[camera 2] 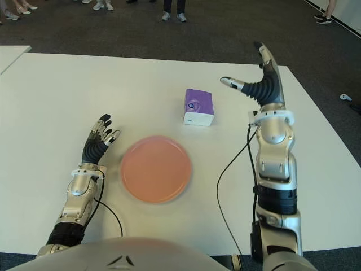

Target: Put the tissue paper into the plate.

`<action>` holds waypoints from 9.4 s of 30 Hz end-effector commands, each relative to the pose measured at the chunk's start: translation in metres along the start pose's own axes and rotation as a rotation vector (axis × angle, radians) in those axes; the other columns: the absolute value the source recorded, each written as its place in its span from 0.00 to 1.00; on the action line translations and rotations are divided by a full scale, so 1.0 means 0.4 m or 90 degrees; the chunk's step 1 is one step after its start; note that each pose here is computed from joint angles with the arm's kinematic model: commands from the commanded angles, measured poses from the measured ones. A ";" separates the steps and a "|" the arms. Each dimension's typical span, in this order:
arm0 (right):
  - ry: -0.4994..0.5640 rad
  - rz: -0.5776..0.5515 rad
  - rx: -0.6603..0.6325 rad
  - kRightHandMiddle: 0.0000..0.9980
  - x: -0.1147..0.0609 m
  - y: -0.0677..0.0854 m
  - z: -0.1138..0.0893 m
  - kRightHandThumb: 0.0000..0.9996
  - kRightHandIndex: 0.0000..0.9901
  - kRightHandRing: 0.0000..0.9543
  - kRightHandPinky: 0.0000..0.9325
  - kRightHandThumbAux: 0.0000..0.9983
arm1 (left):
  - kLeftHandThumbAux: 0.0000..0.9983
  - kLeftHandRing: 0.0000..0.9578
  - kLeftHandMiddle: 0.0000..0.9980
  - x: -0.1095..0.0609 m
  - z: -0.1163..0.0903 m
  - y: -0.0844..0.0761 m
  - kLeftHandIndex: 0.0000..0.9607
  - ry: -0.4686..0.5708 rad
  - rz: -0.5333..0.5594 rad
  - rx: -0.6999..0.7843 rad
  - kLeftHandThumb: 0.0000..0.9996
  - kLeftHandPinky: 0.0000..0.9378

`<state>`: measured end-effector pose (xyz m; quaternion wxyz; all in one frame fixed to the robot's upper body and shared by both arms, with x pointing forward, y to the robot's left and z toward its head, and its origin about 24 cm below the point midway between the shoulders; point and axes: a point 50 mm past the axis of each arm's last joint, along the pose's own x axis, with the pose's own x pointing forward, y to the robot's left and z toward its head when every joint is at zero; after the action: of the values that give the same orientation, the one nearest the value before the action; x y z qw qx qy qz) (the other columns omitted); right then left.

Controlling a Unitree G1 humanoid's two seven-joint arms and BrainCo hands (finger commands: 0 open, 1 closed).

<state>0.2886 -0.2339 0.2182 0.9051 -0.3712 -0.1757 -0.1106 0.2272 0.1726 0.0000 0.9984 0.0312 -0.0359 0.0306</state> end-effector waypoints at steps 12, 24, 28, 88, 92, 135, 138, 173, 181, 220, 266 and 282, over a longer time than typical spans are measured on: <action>-0.064 0.028 -0.149 0.00 0.179 0.056 0.038 0.23 0.00 0.00 0.00 0.35 | 0.57 0.00 0.00 -0.012 -0.011 0.014 0.00 0.024 0.011 -0.001 0.00 0.00; -0.126 0.057 -0.305 0.00 0.239 0.065 -0.002 0.30 0.00 0.00 0.00 0.19 | 0.57 0.00 0.00 -0.015 -0.011 0.017 0.00 0.026 0.017 0.002 0.00 0.00; -0.147 0.061 -0.364 0.00 0.249 0.065 -0.009 0.32 0.00 0.00 0.00 0.15 | 0.57 0.00 0.00 -0.017 -0.010 0.017 0.00 0.026 0.016 0.003 0.00 0.00; -0.307 0.392 -0.535 0.00 0.152 0.291 -0.087 0.39 0.00 0.00 0.00 0.11 | 0.55 0.00 0.00 -0.011 -0.011 0.018 0.00 0.040 0.011 0.018 0.00 0.00; -0.308 0.408 -0.532 0.00 0.144 0.300 -0.090 0.39 0.00 0.00 0.00 0.11 | 0.55 0.00 0.00 -0.012 -0.011 0.019 0.00 0.035 0.009 0.017 0.00 0.00; -0.199 0.487 -0.601 0.00 0.095 0.362 -0.180 0.35 0.00 0.00 0.00 0.17 | 0.54 0.00 0.00 -0.017 -0.016 0.027 0.00 0.050 0.034 0.004 0.00 0.00; -0.186 0.487 -0.597 0.00 0.091 0.363 -0.187 0.35 0.00 0.00 0.00 0.18 | 0.54 0.00 0.00 -0.018 -0.015 0.027 0.00 0.052 0.035 0.004 0.00 0.00; -0.125 0.486 -0.509 0.00 0.055 0.371 -0.222 0.34 0.00 0.00 0.00 0.17 | 0.55 0.00 0.00 -0.016 -0.017 0.035 0.00 0.053 0.037 0.018 0.00 0.00; -0.122 0.502 -0.519 0.00 0.048 0.385 -0.223 0.35 0.00 0.00 0.00 0.17 | 0.56 0.00 0.00 -0.017 -0.017 0.034 0.00 0.056 0.040 0.014 0.00 0.00; -0.210 0.582 -0.451 0.00 -0.123 0.392 -0.306 0.34 0.00 0.00 0.00 0.17 | 0.55 0.00 0.00 -0.023 -0.006 0.030 0.00 0.055 0.039 0.018 0.00 0.00; -0.283 0.379 -0.388 0.00 -0.006 0.279 -0.197 0.32 0.00 0.00 0.00 0.14 | 0.57 0.00 0.00 -0.018 -0.009 0.043 0.00 0.059 0.043 0.022 0.00 0.00; -0.341 0.245 -0.327 0.00 0.019 0.200 -0.090 0.42 0.00 0.00 0.00 0.11 | 0.54 0.00 0.00 -0.019 -0.007 0.046 0.00 0.061 0.038 0.028 0.00 0.00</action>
<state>0.3325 -0.2051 0.1488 0.7030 -0.6301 -0.3083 0.1173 0.2219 0.1896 0.0022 0.9967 0.0495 -0.0027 0.0642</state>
